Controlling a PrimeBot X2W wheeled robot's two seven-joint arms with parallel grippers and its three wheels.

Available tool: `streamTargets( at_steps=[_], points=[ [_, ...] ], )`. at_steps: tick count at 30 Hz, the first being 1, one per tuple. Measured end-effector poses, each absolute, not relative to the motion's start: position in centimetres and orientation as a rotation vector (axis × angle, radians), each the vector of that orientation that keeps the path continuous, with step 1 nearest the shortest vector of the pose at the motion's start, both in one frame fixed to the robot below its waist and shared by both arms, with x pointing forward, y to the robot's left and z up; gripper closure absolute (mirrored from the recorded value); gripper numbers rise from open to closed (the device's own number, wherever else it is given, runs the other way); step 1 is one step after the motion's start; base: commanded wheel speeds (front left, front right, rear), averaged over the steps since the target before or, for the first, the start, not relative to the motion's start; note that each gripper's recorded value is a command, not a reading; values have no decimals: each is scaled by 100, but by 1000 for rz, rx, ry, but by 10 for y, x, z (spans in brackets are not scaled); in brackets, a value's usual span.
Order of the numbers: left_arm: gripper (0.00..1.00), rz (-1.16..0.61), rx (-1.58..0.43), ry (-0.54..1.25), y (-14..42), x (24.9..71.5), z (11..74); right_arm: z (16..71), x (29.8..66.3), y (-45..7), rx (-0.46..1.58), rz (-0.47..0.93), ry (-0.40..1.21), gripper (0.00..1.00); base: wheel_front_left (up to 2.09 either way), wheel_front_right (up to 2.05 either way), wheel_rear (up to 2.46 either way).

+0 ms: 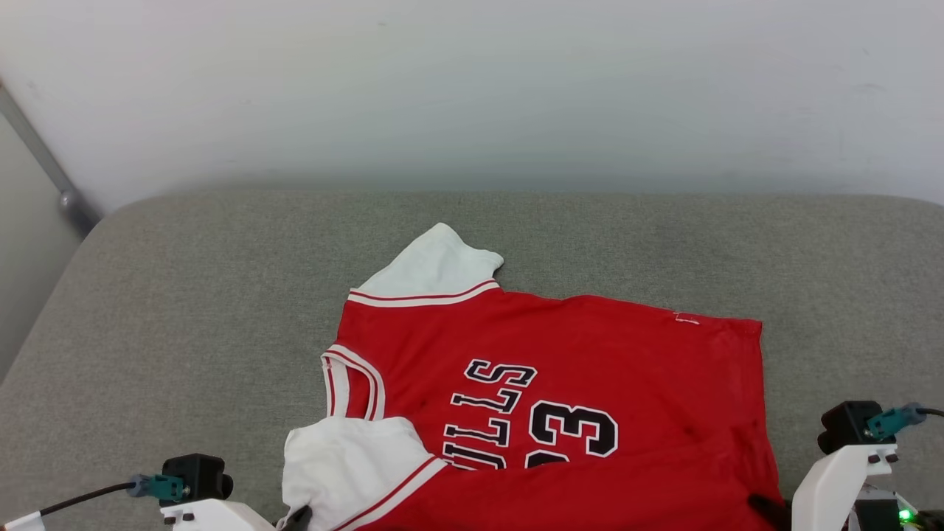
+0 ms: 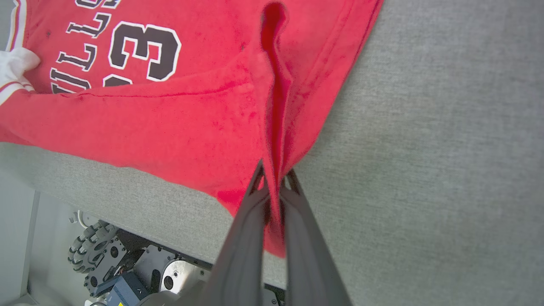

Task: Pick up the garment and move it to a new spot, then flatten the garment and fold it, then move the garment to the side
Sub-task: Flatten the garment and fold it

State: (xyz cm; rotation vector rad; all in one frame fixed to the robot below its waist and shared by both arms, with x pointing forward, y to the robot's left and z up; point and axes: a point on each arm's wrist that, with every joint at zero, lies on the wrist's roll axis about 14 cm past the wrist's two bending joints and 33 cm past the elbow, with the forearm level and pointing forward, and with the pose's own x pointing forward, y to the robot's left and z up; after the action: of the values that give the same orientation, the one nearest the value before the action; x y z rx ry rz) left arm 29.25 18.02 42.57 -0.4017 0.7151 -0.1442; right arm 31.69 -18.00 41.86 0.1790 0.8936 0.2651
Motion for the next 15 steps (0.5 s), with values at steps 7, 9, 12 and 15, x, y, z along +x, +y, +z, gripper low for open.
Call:
streamTargets(
  at_steps=[7,9,12,15],
  points=[
    [0,-123,-416,686,178,301,418,417,319,-177,167,241,795,0,0,0,0],
    [0,-126,-401,645,179,311,423,429,327,-177,142,231,703,0,0,0,0],
    [0,-121,-363,552,183,331,440,450,338,-182,117,194,545,0,0,0,0],
    [0,-124,-312,441,185,354,464,471,344,-190,94,148,405,0,0,0,0]
  ],
)
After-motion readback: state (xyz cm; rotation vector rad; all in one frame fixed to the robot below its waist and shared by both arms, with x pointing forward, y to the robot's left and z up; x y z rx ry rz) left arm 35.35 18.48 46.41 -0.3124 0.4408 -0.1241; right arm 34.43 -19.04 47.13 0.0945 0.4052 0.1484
